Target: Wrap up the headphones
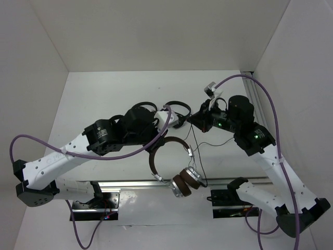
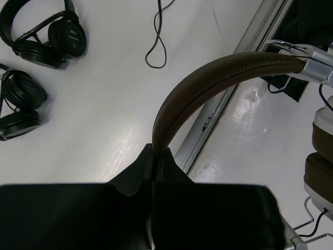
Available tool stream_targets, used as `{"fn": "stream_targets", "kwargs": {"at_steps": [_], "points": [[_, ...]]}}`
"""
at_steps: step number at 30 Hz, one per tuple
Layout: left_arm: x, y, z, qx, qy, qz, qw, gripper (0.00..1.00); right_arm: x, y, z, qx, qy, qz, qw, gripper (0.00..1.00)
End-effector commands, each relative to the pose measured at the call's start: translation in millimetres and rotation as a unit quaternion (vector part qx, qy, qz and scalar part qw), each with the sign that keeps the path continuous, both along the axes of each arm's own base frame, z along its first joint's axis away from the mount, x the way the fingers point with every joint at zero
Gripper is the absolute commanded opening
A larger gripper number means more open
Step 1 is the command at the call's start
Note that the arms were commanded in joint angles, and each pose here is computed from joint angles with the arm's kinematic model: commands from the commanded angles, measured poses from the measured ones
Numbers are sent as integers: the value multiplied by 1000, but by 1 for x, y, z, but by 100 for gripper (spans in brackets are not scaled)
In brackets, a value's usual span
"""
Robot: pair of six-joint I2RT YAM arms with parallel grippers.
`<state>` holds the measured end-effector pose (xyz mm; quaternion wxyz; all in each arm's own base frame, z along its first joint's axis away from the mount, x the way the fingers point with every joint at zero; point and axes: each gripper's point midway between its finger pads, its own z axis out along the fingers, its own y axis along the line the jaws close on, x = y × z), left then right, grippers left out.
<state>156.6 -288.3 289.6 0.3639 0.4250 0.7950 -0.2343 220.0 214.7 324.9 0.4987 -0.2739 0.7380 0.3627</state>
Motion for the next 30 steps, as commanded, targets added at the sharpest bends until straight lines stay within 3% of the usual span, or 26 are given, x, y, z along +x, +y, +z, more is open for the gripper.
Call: {"fn": "stream_targets", "kwargs": {"at_steps": [1,5,9,14,19,24,30], "points": [[9,-12,43,-66,-38,9,997,0,43,-16,3,-10,5,-113,994,0],[9,-9,51,-76,-42,15,996,0,45,-16,7,-10,7,-123,992,0],[19,-11,32,-38,-34,38,998,0,44,-17,15,-6,2,-123,992,0],[39,-8,9,16,-36,88,995,0,37,-7,16,2,5,-90,996,0],[58,-4,9,29,-51,146,988,0,27,15,-2,-14,22,-37,999,0],[81,15,19,45,-92,232,967,0,23,14,-9,-18,20,-43,999,0],[99,47,49,3,-131,359,924,0,12,10,-9,-15,-5,-82,997,0]]}}
